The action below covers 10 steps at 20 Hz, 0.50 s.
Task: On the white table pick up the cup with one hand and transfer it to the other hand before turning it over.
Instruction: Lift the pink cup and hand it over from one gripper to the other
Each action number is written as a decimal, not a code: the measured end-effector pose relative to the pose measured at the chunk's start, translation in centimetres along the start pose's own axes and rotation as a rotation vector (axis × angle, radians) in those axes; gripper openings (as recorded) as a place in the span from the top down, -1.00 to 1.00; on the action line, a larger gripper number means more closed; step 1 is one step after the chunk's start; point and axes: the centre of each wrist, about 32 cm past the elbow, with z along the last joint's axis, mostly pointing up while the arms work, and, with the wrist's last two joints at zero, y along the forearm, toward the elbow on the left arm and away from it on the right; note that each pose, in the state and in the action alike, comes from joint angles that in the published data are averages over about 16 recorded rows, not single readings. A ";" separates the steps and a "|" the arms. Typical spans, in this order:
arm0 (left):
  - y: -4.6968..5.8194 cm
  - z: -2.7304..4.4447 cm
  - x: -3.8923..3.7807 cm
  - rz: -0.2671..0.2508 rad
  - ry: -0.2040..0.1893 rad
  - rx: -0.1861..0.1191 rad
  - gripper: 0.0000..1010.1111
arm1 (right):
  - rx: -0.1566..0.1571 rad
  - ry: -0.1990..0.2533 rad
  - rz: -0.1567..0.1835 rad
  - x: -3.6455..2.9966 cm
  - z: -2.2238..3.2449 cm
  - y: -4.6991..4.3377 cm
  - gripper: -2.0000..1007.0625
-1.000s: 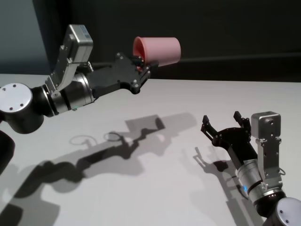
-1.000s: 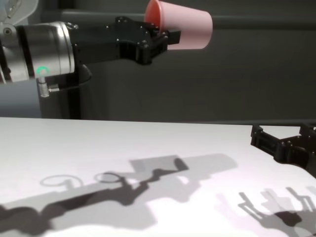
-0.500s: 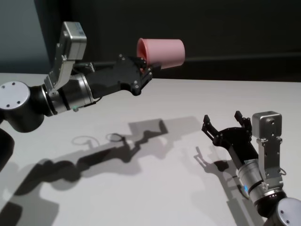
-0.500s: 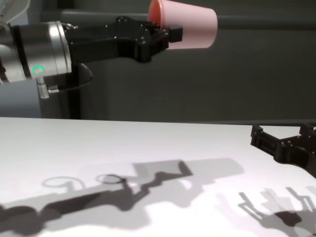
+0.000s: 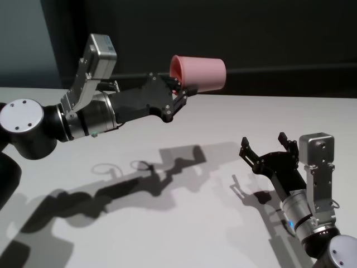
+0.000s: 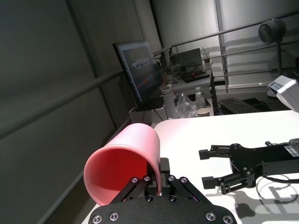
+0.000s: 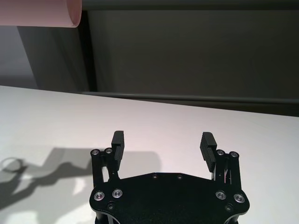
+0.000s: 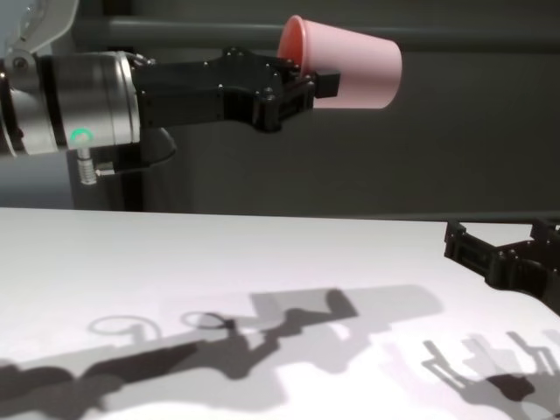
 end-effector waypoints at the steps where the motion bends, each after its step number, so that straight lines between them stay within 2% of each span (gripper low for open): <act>1: 0.0 -0.01 -0.03 -0.002 -0.001 0.002 0.90 | 0.000 0.000 0.000 0.00 0.00 0.00 -0.99; 10: -0.1 0.00 -0.08 -0.007 -0.003 0.008 0.90 | 0.000 0.000 0.000 0.00 0.00 0.00 -0.99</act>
